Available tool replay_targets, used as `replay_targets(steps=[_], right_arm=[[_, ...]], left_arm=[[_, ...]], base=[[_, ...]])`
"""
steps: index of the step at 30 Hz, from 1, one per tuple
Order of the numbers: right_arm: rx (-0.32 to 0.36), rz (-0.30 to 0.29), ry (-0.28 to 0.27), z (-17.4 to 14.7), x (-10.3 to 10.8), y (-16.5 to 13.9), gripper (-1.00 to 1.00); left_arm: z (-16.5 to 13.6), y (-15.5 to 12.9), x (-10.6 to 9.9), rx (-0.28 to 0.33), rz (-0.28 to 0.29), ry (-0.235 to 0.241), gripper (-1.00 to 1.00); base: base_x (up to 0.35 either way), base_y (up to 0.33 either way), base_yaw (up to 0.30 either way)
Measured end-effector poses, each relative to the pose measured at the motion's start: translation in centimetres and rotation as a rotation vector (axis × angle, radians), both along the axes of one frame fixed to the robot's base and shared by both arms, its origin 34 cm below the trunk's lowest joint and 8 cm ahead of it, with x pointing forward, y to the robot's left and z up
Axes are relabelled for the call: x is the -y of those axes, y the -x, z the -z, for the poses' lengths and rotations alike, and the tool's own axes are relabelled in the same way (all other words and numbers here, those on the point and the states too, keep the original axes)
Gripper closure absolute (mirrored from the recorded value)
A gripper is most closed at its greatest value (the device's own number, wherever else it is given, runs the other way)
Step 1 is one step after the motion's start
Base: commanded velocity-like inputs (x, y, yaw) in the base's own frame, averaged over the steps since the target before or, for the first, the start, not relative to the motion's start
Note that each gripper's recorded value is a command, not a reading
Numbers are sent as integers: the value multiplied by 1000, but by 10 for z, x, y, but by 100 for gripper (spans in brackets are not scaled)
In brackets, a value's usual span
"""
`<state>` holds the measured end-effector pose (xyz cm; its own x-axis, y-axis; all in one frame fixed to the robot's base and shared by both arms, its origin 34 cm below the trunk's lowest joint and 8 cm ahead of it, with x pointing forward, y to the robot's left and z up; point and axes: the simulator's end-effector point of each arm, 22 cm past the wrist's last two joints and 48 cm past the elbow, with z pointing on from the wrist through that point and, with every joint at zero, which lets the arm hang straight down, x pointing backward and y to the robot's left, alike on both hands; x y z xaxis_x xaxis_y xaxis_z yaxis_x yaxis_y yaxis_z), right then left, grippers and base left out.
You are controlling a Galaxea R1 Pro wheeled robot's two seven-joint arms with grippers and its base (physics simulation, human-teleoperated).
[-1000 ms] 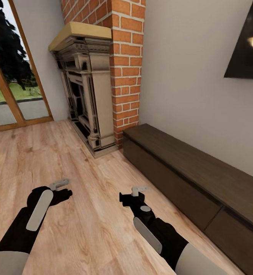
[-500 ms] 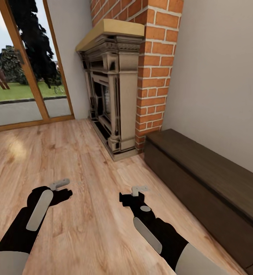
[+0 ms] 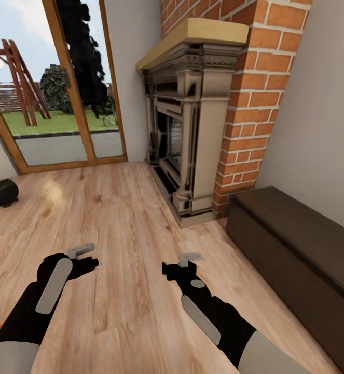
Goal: Place each of the two pumpkins and all three candles from the living room inside a cabinet in the living room (use any cabinet), then make sure every cabinet is closed, and position the cauldron so it is next to a table in the living room.
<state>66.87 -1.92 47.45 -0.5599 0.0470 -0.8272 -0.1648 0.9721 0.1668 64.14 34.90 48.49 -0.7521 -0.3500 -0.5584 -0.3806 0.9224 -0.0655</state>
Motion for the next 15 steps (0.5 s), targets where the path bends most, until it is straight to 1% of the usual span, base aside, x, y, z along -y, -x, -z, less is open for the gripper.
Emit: replay_targets(steps=[15], right_arm=[[1, 0, 1, 0, 0, 0, -100]], left_arm=[[3, 1, -1, -6, -1, 1, -100]], base=[[338, 6, 278]])
